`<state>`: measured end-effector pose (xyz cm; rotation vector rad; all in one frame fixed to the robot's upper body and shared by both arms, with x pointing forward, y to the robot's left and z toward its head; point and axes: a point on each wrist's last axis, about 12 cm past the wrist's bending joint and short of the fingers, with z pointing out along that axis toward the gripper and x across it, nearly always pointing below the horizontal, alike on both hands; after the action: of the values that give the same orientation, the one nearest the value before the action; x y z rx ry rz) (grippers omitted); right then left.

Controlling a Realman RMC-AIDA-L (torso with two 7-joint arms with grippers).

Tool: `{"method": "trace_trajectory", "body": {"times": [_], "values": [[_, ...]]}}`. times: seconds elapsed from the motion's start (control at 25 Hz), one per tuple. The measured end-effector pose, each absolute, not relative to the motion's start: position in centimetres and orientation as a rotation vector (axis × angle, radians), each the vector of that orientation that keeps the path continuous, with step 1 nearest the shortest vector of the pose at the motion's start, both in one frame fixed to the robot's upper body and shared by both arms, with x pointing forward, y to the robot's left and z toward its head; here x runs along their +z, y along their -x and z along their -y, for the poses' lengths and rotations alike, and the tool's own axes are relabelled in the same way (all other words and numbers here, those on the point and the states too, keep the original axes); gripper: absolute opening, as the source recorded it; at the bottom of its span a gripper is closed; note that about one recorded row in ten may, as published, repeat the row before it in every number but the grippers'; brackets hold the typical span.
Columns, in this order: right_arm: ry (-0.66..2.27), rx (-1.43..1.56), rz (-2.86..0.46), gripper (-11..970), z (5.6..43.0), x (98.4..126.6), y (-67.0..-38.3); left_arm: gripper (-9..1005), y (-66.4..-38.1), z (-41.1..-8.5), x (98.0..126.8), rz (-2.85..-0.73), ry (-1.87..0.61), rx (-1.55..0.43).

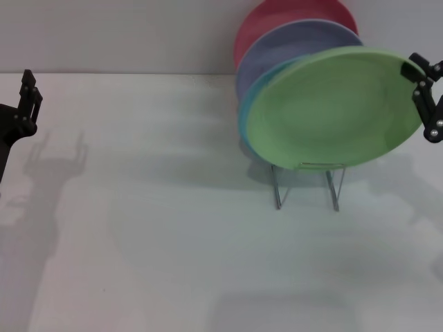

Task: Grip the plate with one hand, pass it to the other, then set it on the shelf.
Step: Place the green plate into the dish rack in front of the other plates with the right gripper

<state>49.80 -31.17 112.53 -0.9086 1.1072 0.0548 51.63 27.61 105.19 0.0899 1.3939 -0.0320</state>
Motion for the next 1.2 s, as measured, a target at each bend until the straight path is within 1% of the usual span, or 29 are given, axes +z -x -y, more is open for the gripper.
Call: {"method": "trace_trajectory", "body": {"times": [1.2], "values": [[0.971, 0.032, -1.235, 36, 30.5, 109.4, -51.2, 618, -51.7, -27.4, 105.1, -1.395, -0.102, -0.036]]}}
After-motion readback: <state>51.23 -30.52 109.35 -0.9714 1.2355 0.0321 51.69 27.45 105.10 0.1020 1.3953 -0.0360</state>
